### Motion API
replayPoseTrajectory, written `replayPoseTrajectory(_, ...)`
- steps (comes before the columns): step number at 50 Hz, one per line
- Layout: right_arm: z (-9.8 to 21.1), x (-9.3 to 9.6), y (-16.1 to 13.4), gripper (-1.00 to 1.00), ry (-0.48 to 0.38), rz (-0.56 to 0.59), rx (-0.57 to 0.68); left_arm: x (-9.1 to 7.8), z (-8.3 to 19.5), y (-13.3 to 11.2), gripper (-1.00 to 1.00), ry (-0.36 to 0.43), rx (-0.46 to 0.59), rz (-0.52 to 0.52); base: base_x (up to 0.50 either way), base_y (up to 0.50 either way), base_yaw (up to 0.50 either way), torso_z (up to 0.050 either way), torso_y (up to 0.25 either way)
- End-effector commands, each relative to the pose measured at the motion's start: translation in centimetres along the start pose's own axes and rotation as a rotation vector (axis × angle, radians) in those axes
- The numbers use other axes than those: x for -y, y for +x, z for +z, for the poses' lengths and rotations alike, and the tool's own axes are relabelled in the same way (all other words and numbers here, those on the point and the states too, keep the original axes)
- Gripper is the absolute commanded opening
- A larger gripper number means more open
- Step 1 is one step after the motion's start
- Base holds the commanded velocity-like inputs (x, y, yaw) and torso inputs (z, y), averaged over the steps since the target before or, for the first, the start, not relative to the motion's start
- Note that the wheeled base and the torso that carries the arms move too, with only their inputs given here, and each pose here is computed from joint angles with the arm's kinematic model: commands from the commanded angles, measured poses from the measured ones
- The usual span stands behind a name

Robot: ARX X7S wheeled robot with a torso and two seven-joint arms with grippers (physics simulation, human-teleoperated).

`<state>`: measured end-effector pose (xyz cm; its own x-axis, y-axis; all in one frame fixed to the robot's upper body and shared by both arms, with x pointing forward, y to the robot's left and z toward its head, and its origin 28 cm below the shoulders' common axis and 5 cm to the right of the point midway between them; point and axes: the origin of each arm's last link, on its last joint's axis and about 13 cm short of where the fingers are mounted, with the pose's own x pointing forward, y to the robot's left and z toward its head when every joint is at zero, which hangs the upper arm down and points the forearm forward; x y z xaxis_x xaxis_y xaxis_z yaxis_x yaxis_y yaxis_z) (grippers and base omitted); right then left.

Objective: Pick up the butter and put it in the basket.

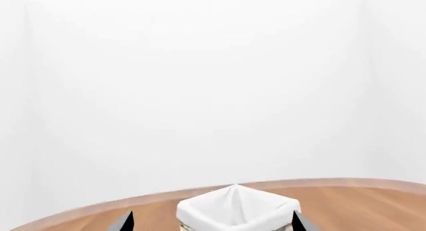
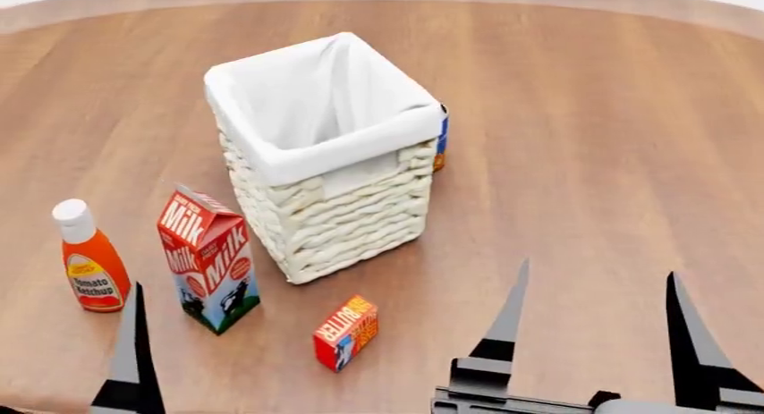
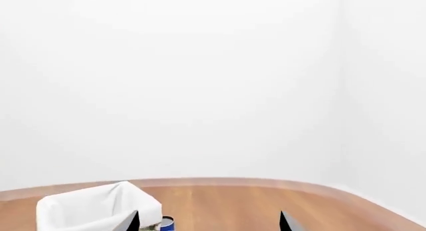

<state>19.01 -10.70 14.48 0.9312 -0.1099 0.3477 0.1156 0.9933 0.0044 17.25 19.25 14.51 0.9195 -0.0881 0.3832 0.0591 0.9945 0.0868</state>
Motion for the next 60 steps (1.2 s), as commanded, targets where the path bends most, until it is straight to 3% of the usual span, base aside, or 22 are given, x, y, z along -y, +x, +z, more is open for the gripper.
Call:
replayPoseTrajectory(1,0.7,-0.08,-0.15,1.0,-0.008,0.013,0.015,0.05,0.78,-0.26,1.0,0.004,0.016,-0.008,0.0,0.5,0.0,0.0,0.0)
replayPoseTrajectory(21,0.97,-0.07,-0.18,1.0,0.02,0.017,0.034,0.08,0.86,-0.31,1.0,0.008,0.019,-0.013,0.0,0.5,0.0,0.0,0.0)
replayPoseTrajectory(23,1.02,-0.05,-0.16,1.0,0.064,0.007,0.042,0.1,0.81,-0.31,1.0,0.009,0.017,-0.014,0.0,0.06,0.0,0.0,0.0)
replayPoseTrajectory(32,0.89,0.0,-0.24,1.0,0.069,0.018,0.031,0.15,0.84,-0.38,1.0,0.01,0.017,-0.016,0.01,0.0,0.0,0.0,0.0)
replayPoseTrajectory(49,0.83,0.08,-0.25,1.0,0.082,0.019,0.031,0.16,0.76,-0.41,1.0,0.005,0.017,-0.02,0.49,0.0,0.0,0.0,0.0)
replayPoseTrajectory(52,0.99,0.1,-0.2,1.0,0.145,-0.001,0.041,0.17,0.83,-0.42,1.0,0.005,0.018,-0.02,0.5,0.0,0.0,0.0,0.0)
replayPoseTrajectory(54,1.03,0.22,-0.2,1.0,0.101,-0.037,0.044,0.16,0.85,-0.41,1.0,0.004,0.018,-0.02,0.5,0.0,0.0,0.0,0.0)
replayPoseTrajectory(60,0.93,0.24,-0.18,1.0,0.123,-0.039,0.064,0.19,0.91,-0.43,1.0,0.003,0.019,-0.022,0.41,0.0,0.0,0.0,0.0)
